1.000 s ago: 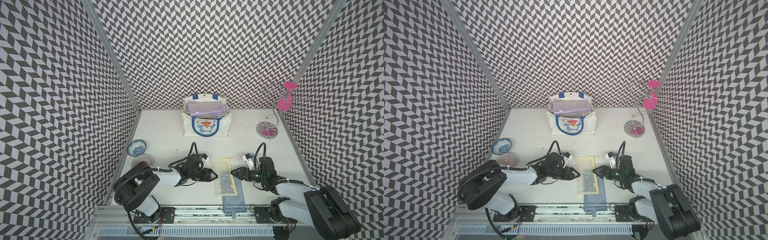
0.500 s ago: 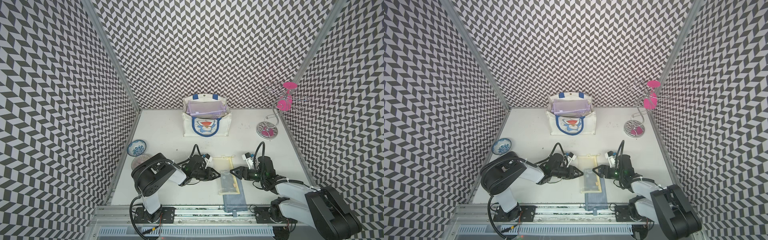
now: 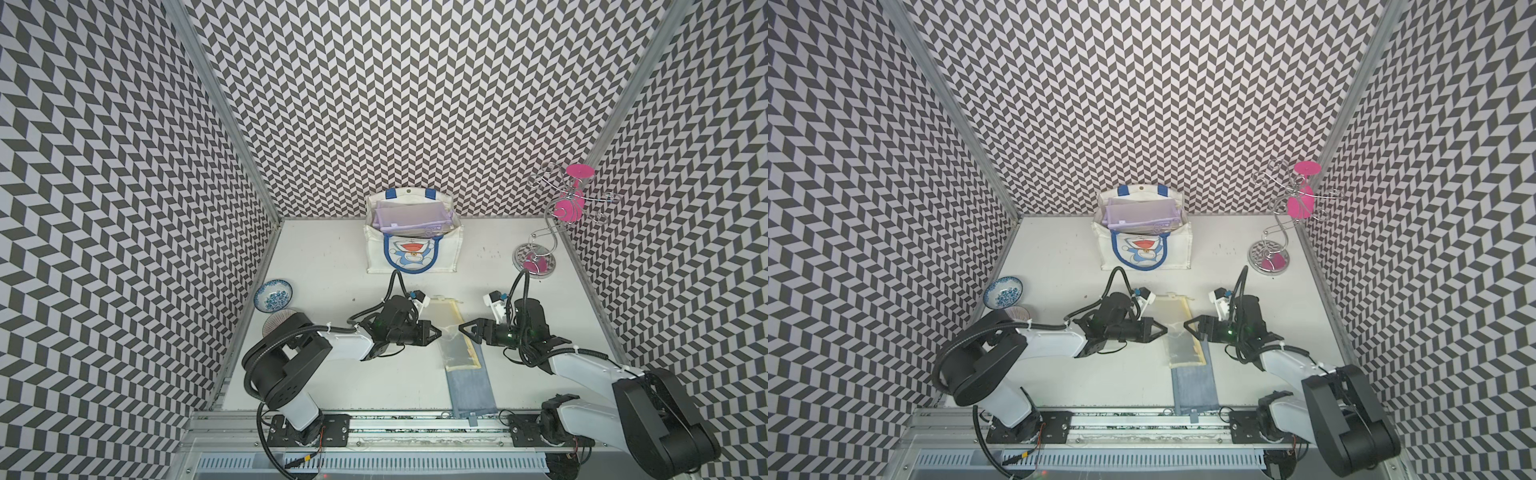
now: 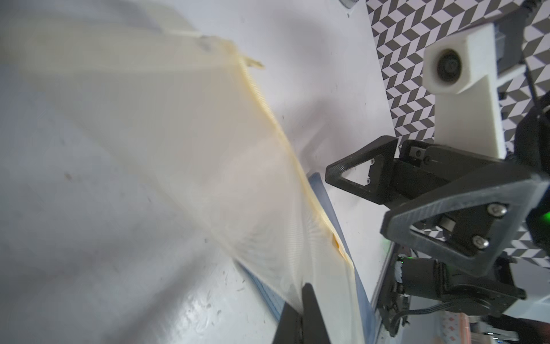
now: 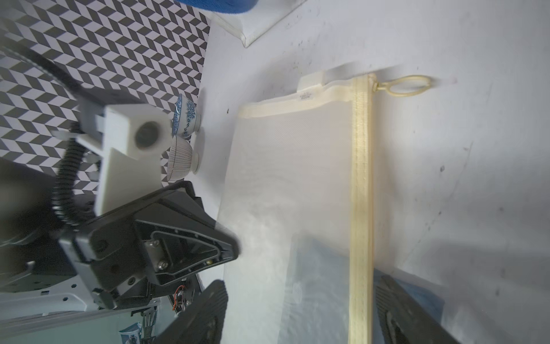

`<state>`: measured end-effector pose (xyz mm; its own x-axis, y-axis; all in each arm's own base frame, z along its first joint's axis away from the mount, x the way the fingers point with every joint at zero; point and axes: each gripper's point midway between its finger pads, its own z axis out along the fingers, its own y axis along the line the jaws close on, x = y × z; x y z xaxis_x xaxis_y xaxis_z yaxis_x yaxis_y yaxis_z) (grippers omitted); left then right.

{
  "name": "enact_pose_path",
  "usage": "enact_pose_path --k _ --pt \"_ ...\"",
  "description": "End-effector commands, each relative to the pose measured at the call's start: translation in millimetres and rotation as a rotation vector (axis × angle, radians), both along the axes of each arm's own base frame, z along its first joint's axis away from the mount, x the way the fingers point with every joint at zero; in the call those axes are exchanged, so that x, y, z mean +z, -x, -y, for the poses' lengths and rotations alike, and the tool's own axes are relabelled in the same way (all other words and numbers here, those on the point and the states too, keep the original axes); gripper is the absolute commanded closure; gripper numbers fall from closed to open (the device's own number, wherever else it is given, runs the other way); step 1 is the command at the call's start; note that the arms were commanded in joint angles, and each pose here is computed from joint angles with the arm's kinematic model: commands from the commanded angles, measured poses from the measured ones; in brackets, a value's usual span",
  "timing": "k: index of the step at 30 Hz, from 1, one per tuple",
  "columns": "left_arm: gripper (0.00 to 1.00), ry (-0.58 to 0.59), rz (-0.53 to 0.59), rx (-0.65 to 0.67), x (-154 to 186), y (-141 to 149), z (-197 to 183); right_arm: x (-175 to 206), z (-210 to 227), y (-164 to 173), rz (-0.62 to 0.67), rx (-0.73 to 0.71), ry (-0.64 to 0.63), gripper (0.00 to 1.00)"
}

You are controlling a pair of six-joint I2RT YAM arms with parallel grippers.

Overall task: Put the pencil pouch into the canvas bag
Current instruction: Pick up the pencil pouch.

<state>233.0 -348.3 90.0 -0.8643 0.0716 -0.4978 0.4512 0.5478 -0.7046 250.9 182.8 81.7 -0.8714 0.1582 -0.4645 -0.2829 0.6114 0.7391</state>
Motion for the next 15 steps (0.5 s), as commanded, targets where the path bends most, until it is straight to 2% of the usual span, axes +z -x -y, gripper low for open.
enact_pose_path --k 1,10,15 --pt "1.0 -0.142 0.205 -0.038 31 -14 -12 24 0 -19 0.084 -0.001 0.021 0.2" --pt "1.0 -0.284 0.616 -0.155 146 -26 -15 80 15 -39 0.203 -0.093 0.022 0.1" --pt "1.0 -0.416 0.857 -0.071 208 -58 -30 108 31 -46 0.28 -0.174 0.059 0.09"
